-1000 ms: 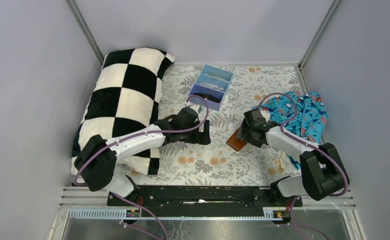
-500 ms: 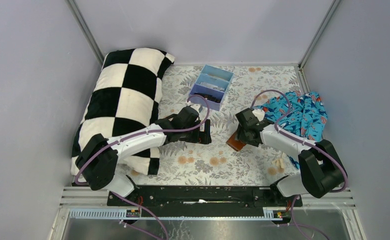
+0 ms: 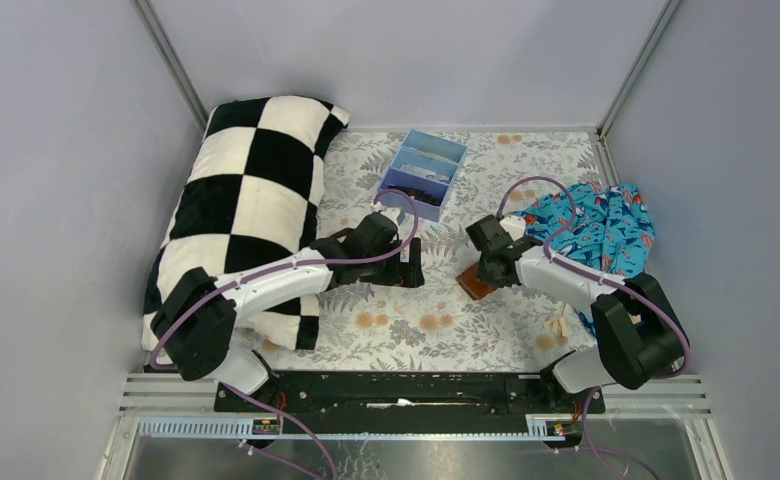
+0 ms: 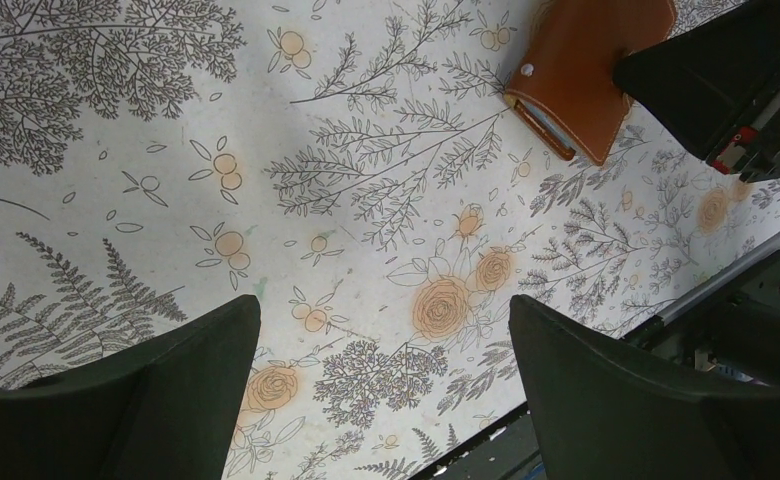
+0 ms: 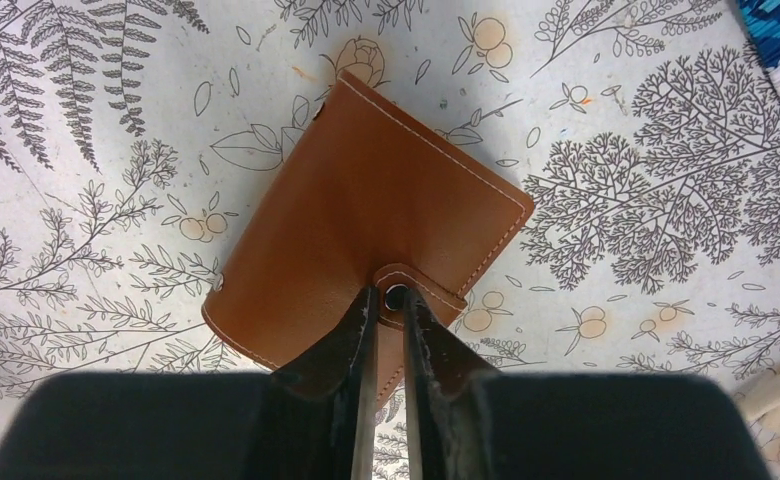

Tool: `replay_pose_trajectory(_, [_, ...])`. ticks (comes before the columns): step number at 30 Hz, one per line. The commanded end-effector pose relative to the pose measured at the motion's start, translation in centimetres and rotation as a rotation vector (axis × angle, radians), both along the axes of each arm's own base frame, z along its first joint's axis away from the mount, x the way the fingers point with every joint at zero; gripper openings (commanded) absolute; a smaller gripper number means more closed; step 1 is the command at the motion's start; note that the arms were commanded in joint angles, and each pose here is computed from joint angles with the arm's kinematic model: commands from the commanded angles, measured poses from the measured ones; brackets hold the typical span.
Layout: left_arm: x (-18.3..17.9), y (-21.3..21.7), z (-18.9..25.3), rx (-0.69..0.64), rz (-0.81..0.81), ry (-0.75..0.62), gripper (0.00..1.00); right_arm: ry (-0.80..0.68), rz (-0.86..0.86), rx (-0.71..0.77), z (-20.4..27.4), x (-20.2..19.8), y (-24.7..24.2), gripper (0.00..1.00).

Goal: Take the credit cards out of the card holder
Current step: Open the card holder at the center of the board.

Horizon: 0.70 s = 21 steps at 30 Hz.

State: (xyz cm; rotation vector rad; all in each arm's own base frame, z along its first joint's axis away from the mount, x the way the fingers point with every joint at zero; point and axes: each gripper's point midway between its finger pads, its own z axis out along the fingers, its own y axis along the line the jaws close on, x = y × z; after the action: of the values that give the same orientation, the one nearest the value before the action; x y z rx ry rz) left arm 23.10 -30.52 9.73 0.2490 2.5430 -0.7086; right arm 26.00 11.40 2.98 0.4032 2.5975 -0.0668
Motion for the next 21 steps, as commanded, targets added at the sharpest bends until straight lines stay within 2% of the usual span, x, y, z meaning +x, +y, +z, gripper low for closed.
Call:
replay_pose_trajectory(1, [0.6,-0.4,1.5,-0.051,0.029,-0.050,0.99,0.019,-0.012,-0.043,-0.8,-0.6,-0.9,0.11])
replay_pose_trajectory(4, [0.9,-0.2,2.2,-0.062,0.040,-0.077,0.99,0.002,-0.017,-0.041,-0.5,-0.7,-1.0,0.00])
replay_pose_trajectory(12, [0.9,-0.3,1.5,-0.050,0.041,-0.056,0.99,-0.060,0.074,0.049,1.0,-0.5,0.7,0.00])
replay_pose_trajectory(17, [0.5,-1.3,2.0,-0.114,0.037,-0.034,0.99,-0.197,0.297,0.313,3.3,-0.8,6.2,0.00])
replay_pose_trajectory(21, [0.1,-1.8,0.9,-0.092,0.033,0.040,0.98,-0.310,0.512,0.467,6.3,-1.7,10.7,0.00])
